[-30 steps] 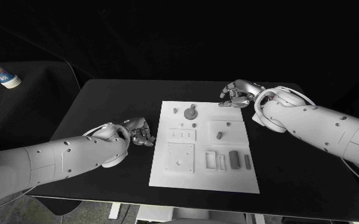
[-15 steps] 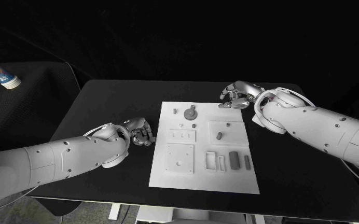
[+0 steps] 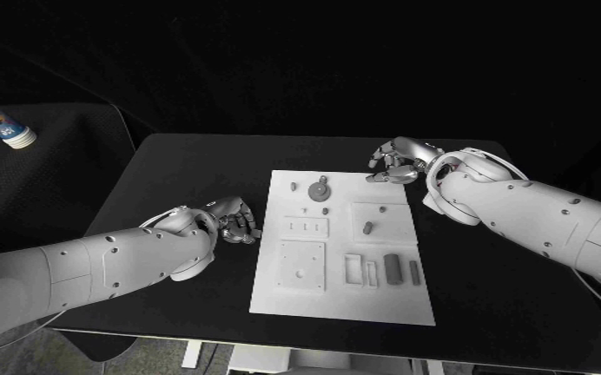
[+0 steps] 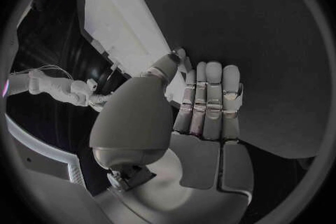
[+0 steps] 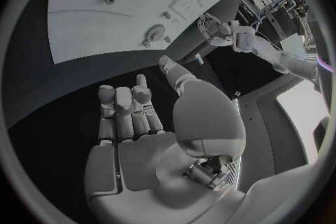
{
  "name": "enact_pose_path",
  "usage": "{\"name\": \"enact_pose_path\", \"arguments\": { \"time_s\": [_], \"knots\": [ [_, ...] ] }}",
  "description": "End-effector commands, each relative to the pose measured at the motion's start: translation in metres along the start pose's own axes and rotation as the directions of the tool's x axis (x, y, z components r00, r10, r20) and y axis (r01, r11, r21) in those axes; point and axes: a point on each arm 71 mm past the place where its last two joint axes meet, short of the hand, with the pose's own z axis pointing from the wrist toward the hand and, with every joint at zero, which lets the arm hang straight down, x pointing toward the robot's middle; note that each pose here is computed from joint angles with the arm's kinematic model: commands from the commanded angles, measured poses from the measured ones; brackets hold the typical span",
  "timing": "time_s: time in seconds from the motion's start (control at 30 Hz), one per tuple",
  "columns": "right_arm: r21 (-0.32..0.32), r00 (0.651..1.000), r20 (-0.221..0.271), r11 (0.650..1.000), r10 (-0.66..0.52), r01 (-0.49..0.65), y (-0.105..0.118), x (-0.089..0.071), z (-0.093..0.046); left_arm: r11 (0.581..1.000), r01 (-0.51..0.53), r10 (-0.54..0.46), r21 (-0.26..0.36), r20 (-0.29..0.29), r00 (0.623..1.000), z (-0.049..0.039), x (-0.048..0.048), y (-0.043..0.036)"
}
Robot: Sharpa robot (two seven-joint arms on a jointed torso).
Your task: Assemble the parts on the task board
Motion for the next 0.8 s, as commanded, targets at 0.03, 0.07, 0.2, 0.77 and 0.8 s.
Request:
{"name": "enact_pose_path", "arguments": {
  "time_s": [0.03,0.07,0.2,0.77,0.8],
  "knots": [
    [-0.007,1.0,-0.014,1.0,-0.001,0.001,0.0002,0.0013,-0.0001,0.999,0.0,-0.002,-0.044,-0.048,0.999,-0.0014,0.0085,0.0078],
    [-0.007,1.0,-0.014,1.0,-0.001,0.001,0.0001,0.0013,-0.0001,0.999,0.0,-0.002,-0.045,-0.048,0.999,-0.0014,0.0085,0.0078],
    [-0.006,1.0,-0.016,1.0,-0.001,0.001,0.0,0.0016,-0.0001,0.999,0.001,-0.003,-0.043,-0.05,0.999,-0.0012,0.0087,0.0075],
    [-0.006,1.0,-0.022,1.0,-0.001,0.0,0.0001,0.0021,-0.0002,0.999,-0.054,0.054,0.001,-0.069,0.996,0.0025,0.0104,0.0035],
    [-0.006,1.0,-0.021,1.0,-0.001,0.001,0.0001,0.002,-0.0003,0.998,-0.062,0.063,0.008,-0.068,0.996,0.003,0.0103,0.0029]
  ]
}}
